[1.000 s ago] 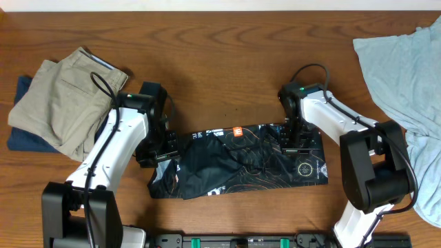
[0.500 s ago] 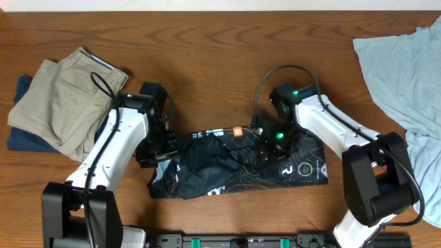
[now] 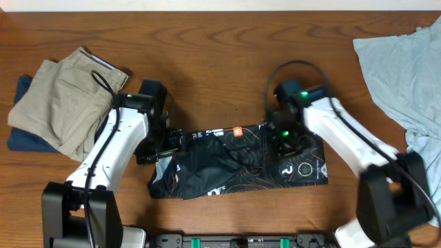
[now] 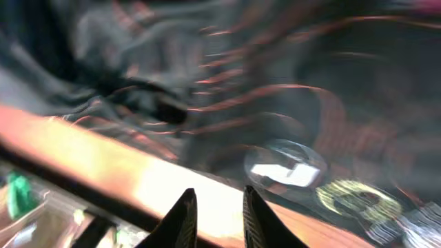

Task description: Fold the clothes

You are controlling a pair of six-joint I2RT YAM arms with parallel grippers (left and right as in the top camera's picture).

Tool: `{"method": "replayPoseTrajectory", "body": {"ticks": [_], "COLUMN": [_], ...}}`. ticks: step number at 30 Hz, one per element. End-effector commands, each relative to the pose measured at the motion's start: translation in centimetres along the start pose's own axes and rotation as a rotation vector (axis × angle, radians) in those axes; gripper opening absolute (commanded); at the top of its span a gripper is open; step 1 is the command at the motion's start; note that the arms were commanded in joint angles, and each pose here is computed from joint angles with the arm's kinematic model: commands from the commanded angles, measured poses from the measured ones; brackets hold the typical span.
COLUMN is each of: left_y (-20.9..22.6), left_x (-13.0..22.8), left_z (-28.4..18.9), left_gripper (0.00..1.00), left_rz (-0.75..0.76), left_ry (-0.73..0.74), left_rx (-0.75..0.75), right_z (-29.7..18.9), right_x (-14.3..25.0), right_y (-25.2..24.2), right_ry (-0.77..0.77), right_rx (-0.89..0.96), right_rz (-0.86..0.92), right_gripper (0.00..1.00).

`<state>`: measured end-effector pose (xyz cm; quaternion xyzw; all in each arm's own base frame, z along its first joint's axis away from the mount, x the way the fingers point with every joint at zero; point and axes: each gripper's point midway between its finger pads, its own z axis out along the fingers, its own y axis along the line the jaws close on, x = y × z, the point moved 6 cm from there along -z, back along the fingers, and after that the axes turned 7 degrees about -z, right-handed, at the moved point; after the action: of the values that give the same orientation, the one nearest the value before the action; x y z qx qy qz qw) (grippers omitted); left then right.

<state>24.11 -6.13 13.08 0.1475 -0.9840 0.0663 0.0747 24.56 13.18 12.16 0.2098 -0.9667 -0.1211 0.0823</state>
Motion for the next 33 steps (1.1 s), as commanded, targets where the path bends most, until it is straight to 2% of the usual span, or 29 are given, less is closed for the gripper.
{"method": "replayPoseTrajectory", "body": {"ticks": [1, 5, 17, 26, 27, 29, 31, 33], "left_y": [0.1, 0.7, 2.3, 1.7, 1.8, 1.8, 1.8, 1.7], "left_x": [-0.2, -0.4, -0.5, 0.7, 0.8, 1.0, 1.0, 0.9], "left_z": [0.1, 0.9, 6.6, 10.1, 10.2, 10.4, 10.4, 10.3], "left_gripper": [0.87, 0.87, 0.87, 0.86, 0.82, 0.68, 0.44, 0.25], "left_rz": [0.081, 0.079, 0.099, 0.094, 0.092, 0.092, 0.093, 0.093], "left_ry": [-0.012, 0.008, 0.126, 0.233, 0.237, 0.240, 0.239, 0.237], "left_rx": [-0.013, -0.065, -0.159, -0.048, -0.044, -0.042, -0.041, -0.036], "right_z": [-2.9, -3.8, -3.7, -3.7, -3.7, -3.7, -3.7, -3.7], "right_x": [0.0, 0.3, 0.3, 0.2, 0.3, 0.3, 0.3, 0.2], "right_y": [-1.6, -1.4, -1.4, -1.4, -1.4, -1.4, -1.4, -1.4], "right_ry": [-0.109, -0.143, -0.142, -0.146, -0.146, -0.146, -0.146, -0.146], "right_rx": [0.171, 0.171, 0.171, 0.171, 0.171, 0.171, 0.171, 0.171], "right_rz": [0.130, 0.130, 0.135, 0.134, 0.134, 0.134, 0.134, 0.134], "right_gripper": [0.24, 0.31, 0.33, 0.33, 0.32, 0.33, 0.32, 0.32]}}
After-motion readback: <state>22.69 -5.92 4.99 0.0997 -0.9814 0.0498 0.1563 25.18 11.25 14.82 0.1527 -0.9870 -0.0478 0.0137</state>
